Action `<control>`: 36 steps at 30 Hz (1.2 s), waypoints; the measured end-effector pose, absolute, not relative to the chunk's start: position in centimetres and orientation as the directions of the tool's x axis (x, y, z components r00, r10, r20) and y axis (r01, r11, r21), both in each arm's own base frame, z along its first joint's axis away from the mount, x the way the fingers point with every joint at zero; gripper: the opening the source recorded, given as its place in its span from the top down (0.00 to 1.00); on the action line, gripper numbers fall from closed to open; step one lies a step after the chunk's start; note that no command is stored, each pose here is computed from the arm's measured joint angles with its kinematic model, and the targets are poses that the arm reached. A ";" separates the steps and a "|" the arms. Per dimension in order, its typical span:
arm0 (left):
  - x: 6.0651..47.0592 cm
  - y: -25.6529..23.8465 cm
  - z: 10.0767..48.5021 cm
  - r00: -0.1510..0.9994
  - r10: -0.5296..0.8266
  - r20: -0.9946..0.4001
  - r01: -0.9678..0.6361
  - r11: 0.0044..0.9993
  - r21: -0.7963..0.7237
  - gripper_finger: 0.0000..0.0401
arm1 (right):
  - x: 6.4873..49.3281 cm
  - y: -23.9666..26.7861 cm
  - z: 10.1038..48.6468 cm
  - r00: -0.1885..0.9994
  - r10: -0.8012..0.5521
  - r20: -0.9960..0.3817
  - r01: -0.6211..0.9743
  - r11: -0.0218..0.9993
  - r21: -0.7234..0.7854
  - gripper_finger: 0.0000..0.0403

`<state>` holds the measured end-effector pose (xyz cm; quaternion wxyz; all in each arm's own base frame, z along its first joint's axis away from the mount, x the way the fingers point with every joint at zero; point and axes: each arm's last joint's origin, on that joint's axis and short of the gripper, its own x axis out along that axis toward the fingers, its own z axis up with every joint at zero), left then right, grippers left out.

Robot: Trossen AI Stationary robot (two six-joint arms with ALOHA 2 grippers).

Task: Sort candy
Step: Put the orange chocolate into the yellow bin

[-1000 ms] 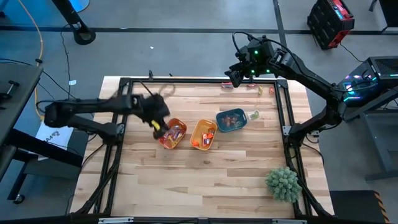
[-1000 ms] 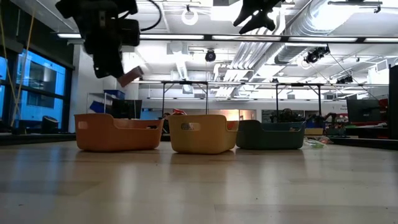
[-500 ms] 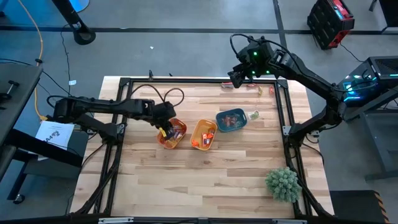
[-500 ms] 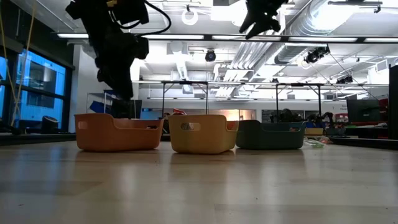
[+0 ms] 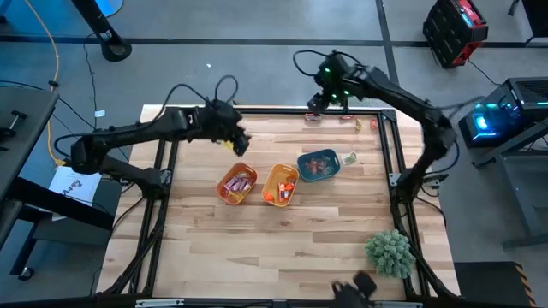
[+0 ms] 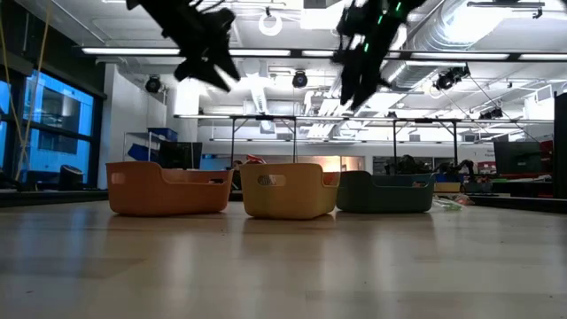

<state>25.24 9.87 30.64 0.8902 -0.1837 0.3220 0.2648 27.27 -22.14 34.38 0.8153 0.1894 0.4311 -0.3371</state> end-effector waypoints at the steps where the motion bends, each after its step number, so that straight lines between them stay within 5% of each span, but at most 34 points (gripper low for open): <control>1: 25.4 10.2 31.1 0.674 0.368 -0.641 -0.590 0.789 -0.168 0.54 | 27.5 -23.3 33.2 0.381 -0.379 -0.844 0.720 0.694 0.014 0.56; 10: 26.2 10.5 33.4 0.763 0.402 -0.506 -0.578 0.773 -0.259 0.54 | 29.2 -29.4 21.8 0.184 -0.185 -0.965 0.701 0.713 -0.003 0.56; 19: 26.2 10.5 33.4 0.759 0.409 -0.507 -0.594 0.754 -0.281 0.54 | 30.4 -31.0 17.3 0.076 -0.250 -0.965 0.659 0.739 -0.139 0.56; 25: 26.1 10.5 33.4 0.757 0.413 -0.506 -0.603 0.740 -0.298 0.54 | 30.5 -31.1 15.9 0.052 -0.219 -0.974 0.638 0.758 -0.136 0.59; 31: 26.1 10.6 33.4 0.752 0.423 -0.505 -0.610 0.736 -0.293 0.54 | 31.4 -29.4 17.2 0.080 -0.197 -0.977 0.579 0.807 -0.115 0.93; 36: 25.9 11.1 33.4 0.733 0.458 -0.502 -0.631 0.734 -0.251 0.54 | 31.3 -27.3 21.6 0.158 -0.207 -0.966 0.549 0.831 -0.088 0.96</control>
